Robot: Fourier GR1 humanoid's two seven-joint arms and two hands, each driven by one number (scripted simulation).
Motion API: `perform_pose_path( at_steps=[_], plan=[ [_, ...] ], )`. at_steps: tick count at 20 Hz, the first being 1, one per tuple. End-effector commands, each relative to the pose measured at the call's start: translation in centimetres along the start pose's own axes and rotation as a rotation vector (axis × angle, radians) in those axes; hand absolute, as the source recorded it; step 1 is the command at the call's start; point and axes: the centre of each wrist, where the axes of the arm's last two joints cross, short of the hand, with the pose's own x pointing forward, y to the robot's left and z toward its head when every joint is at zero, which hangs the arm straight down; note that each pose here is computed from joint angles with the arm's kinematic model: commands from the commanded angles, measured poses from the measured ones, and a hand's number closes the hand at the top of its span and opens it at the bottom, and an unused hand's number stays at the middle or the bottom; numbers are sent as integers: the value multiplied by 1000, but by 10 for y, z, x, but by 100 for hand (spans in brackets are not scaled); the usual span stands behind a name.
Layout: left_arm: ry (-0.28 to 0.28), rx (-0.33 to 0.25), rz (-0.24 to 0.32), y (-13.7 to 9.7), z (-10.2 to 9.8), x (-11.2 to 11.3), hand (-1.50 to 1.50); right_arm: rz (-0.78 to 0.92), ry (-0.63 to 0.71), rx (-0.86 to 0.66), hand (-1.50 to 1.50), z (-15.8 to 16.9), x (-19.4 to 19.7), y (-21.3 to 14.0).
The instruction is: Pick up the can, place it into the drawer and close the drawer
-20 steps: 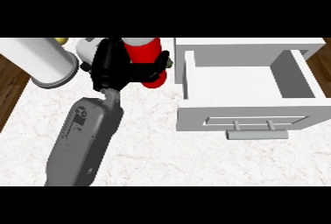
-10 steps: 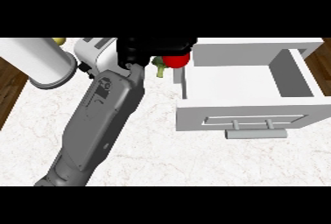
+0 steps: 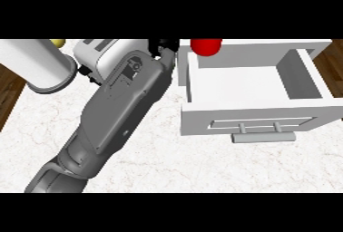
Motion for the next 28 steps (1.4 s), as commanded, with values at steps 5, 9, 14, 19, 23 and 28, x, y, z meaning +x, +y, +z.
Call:
perform_pose_path(
  at_steps=[5,9,14,19,23,28],
  plan=[
    [40,-3,-15,-22,-12,0,150,8,-4,10,-150,-9,3,8],
    [32,11,-34,-25,-14,-10,150,4,14,37,-150,-2,-1,8],
    [58,33,-68,-39,-19,-2,150,-9,-9,16,-150,-10,4,12],
    [76,33,-87,-40,-18,-11,150,-6,-3,38,-150,-5,-2,6],
    [90,57,-123,-34,-14,-30,150,-11,-23,55,-150,-12,2,4],
    [88,75,-179,-25,-11,-50,-150,3,-22,47,-150,-13,3,-1]
  ],
)
